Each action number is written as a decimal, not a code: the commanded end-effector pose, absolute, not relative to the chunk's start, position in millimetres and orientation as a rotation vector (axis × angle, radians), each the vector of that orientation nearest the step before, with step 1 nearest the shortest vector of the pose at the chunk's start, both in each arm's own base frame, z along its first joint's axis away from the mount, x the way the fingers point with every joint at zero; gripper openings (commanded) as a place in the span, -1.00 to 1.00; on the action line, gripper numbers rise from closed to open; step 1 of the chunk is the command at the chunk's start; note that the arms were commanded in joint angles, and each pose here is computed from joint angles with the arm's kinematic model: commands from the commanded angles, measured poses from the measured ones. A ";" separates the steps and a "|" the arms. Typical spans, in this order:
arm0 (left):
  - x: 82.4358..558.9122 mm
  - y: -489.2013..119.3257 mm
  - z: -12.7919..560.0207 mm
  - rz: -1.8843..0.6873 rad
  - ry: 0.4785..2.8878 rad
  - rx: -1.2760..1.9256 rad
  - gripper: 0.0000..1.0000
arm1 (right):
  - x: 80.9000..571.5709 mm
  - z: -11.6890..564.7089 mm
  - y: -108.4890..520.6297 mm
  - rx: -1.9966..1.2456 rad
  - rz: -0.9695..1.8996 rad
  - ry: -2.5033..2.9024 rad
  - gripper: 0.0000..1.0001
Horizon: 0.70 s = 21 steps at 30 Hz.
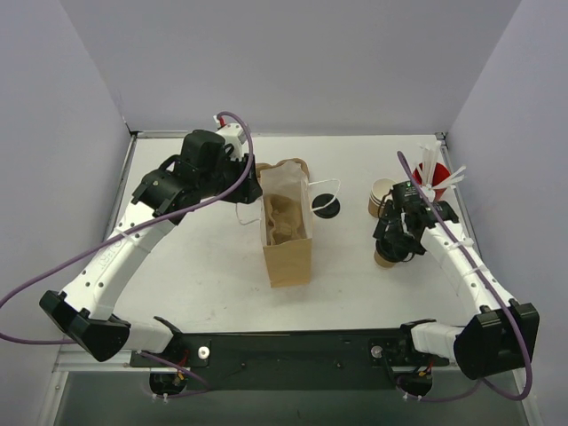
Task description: Pack the takeout coffee
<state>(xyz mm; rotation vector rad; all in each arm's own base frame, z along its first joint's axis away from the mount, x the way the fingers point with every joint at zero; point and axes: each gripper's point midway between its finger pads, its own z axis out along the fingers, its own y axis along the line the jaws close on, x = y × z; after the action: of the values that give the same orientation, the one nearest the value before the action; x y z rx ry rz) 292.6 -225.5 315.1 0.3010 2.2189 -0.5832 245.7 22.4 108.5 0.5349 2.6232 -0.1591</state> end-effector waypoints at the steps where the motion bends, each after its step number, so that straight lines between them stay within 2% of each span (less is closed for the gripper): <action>1: 302.6 -226.4 324.7 -0.574 2.169 0.324 0.12 | 244.5 165.4 25.0 0.519 -0.091 2.530 0.09; 10: 307.6 -227.3 313.8 -0.528 2.218 0.361 0.09 | 238.7 253.3 41.3 0.454 0.066 2.375 0.09; 21: 290.5 -237.2 306.9 -0.524 2.258 0.443 0.10 | 227.2 325.8 65.4 0.375 0.255 2.245 0.09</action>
<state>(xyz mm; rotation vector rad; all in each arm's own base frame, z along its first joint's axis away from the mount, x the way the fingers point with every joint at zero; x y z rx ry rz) 296.6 -231.5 286.8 0.4062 2.3117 -0.5028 239.7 61.0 306.5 0.3821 2.2624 0.2005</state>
